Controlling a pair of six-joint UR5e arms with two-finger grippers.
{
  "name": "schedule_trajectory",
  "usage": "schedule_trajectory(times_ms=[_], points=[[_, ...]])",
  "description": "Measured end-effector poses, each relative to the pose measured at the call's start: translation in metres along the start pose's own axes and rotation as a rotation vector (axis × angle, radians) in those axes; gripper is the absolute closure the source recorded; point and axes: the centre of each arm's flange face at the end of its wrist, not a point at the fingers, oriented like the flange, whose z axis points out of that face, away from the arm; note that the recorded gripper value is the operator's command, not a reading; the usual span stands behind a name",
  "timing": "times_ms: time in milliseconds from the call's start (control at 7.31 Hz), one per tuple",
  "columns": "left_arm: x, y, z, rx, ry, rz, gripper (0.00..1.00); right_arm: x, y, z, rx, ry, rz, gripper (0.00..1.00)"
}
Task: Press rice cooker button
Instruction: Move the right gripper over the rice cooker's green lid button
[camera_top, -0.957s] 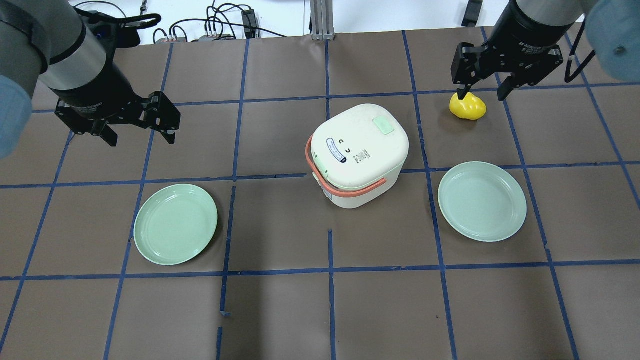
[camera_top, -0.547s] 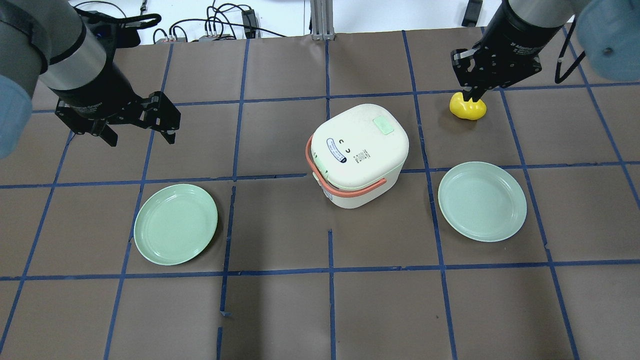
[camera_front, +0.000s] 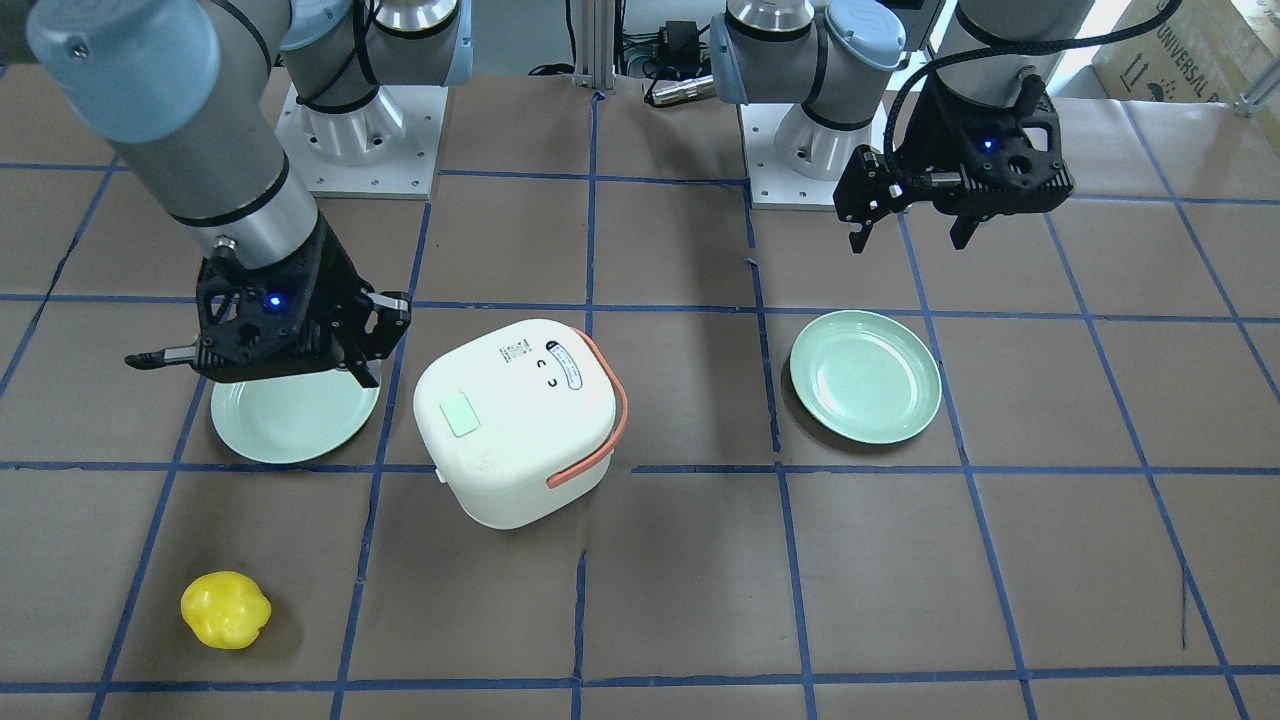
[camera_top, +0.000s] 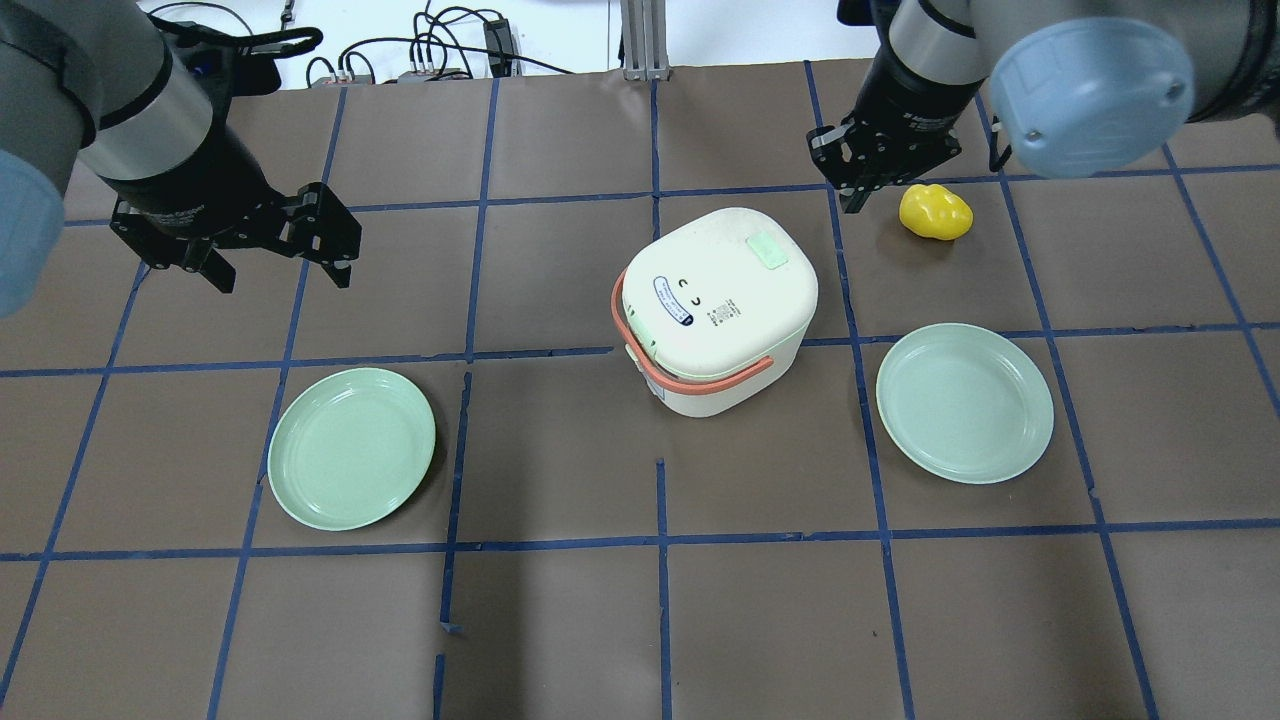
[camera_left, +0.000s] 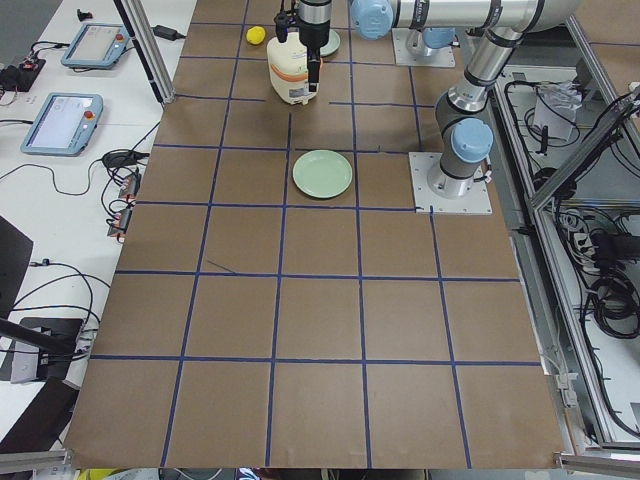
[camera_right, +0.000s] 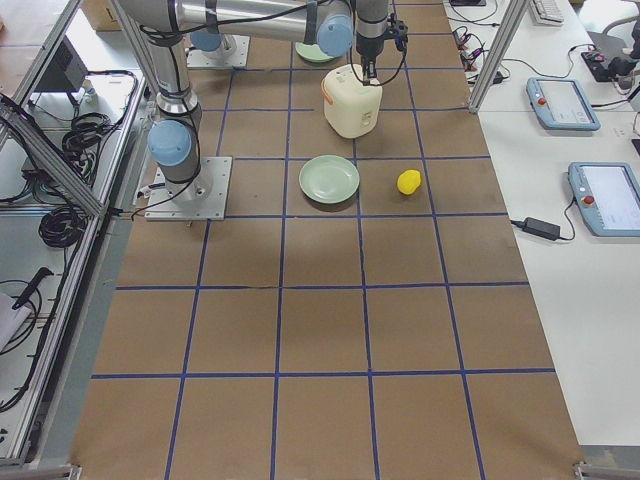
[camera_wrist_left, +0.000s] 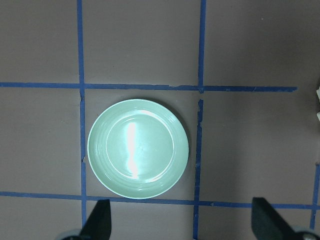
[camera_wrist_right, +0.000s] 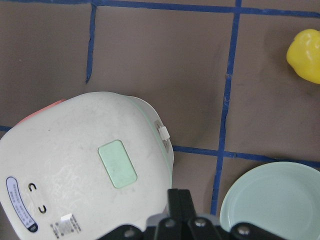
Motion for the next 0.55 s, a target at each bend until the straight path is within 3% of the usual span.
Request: schedule_trajectory(times_ms=[547], points=[[0.0, 0.0, 0.0, 0.0, 0.0, 0.0, 0.0, -0.028, -0.027, 0.043, 0.036, -0.002, -0.06, 0.91]])
